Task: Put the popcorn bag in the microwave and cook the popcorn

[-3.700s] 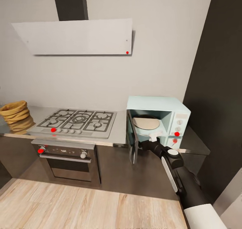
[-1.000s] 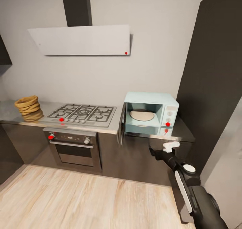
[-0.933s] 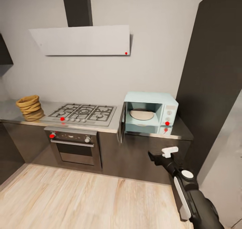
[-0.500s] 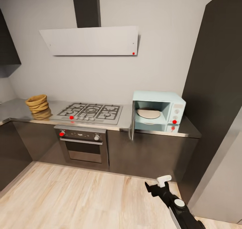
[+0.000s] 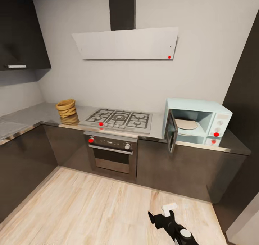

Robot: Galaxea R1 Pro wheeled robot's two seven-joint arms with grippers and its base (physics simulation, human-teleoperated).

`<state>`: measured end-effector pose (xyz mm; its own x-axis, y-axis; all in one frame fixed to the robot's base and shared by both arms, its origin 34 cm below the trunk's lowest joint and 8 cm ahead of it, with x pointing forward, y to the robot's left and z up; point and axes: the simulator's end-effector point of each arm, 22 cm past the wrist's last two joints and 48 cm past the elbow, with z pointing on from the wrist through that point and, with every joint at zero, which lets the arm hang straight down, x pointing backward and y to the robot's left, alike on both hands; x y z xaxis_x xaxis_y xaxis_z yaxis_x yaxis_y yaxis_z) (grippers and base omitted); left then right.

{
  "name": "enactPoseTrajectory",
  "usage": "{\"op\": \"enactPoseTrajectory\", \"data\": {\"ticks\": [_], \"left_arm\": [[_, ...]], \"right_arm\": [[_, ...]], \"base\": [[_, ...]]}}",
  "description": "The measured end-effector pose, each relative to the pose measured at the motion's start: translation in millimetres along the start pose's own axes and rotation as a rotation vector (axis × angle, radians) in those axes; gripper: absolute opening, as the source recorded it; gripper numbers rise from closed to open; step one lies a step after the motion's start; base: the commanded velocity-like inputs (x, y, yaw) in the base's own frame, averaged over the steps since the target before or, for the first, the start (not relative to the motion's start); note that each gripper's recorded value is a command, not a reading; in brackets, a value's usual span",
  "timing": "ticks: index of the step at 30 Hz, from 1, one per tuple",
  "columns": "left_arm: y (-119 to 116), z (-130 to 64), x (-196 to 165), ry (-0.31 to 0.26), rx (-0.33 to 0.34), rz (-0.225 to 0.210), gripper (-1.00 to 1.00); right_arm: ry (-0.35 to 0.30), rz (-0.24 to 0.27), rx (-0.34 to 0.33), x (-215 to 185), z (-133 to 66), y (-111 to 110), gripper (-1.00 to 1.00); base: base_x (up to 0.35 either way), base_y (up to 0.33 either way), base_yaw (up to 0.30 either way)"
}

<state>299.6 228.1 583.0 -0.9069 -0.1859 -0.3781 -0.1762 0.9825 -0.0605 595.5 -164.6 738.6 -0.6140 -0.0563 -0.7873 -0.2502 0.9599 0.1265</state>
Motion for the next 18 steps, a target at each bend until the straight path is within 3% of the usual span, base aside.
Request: {"op": "enactPoseTrajectory", "data": {"ticks": [12,18], "left_arm": [[0,-0.1,0,0.0,0.0,0.0,1.0],[0,-0.1,0,0.0,0.0,0.001,1.0]], "right_arm": [[0.03,0.027,0.03,15,-0.2,-3,1.0],[0.033,0.01,0.028,18,-1.9,-7,1.0]], "base": [[0.099,0.35,0.283],[0.154,0.349,0.045]]}}
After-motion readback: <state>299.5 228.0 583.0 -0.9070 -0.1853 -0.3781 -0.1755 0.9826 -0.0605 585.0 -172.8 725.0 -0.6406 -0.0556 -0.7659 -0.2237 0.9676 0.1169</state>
